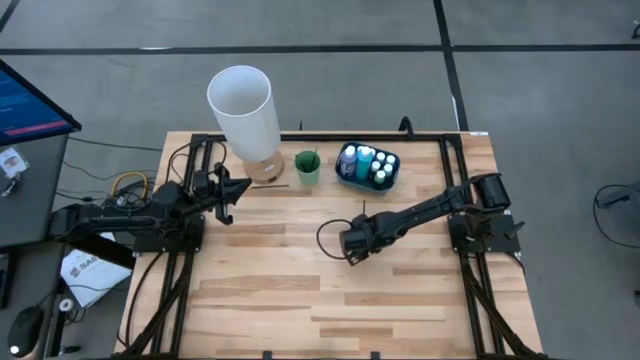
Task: Pick & Place Paint Supplies
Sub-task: Put the bottom gold paint brush into the green cup
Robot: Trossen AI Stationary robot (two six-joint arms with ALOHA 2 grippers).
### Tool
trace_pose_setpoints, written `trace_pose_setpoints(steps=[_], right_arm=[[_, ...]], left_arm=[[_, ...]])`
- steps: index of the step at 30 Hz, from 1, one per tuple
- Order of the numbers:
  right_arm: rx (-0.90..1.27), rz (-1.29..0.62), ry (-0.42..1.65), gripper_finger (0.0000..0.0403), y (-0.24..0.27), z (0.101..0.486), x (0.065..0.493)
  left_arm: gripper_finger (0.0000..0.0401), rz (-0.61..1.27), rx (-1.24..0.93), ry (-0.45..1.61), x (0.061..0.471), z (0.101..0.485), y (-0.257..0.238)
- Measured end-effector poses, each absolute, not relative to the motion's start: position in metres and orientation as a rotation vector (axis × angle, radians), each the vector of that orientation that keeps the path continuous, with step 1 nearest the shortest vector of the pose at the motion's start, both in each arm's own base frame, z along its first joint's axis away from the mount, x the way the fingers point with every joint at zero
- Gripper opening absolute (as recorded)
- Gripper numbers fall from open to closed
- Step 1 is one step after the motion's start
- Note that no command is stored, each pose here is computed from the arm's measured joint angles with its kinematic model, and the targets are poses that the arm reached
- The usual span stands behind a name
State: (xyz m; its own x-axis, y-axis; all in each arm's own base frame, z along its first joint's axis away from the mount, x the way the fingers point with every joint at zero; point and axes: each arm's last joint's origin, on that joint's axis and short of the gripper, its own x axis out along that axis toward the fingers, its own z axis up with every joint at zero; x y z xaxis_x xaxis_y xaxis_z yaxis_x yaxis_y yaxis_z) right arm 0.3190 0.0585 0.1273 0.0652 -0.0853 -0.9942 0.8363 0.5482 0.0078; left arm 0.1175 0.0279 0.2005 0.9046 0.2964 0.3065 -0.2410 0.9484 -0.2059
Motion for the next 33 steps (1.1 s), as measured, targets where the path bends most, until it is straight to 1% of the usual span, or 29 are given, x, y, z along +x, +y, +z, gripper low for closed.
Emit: trace_pose_setpoints(steps=[6, 13, 18, 24, 27, 30, 33], right_arm=[[0.703, -0.796, 1.31, 0.0106, 0.057, 0.128, 0.32], [0.687, -0.793, 1.343, 0.0011, 0.055, 0.128, 0.317], [0.677, -0.788, 1.363, 0.0002, 0.059, 0.128, 0.315], [0.663, -0.769, 1.37, 0.0001, 0.068, 0.132, 0.311], [0.681, -0.748, 1.417, 0.0, 0.073, 0.139, 0.303], [0.694, -0.697, 1.383, 0.0, 0.079, 0.153, 0.301], [0.674, -0.705, 1.381, 0.0, 0.079, 0.164, 0.294]], left_arm=[[0.0002, 0.279, -0.165, -0.341, 0.117, 0.2, 0.028], [0.0002, 0.279, -0.165, -0.342, 0.117, 0.2, 0.028], [0.0002, 0.279, -0.165, -0.342, 0.117, 0.2, 0.028], [0.0002, 0.279, -0.165, -0.342, 0.117, 0.2, 0.028], [0.0002, 0.279, -0.165, -0.341, 0.117, 0.2, 0.028], [0.0002, 0.279, -0.165, -0.342, 0.117, 0.2, 0.028], [0.0002, 0.279, -0.165, -0.342, 0.117, 0.2, 0.028]])
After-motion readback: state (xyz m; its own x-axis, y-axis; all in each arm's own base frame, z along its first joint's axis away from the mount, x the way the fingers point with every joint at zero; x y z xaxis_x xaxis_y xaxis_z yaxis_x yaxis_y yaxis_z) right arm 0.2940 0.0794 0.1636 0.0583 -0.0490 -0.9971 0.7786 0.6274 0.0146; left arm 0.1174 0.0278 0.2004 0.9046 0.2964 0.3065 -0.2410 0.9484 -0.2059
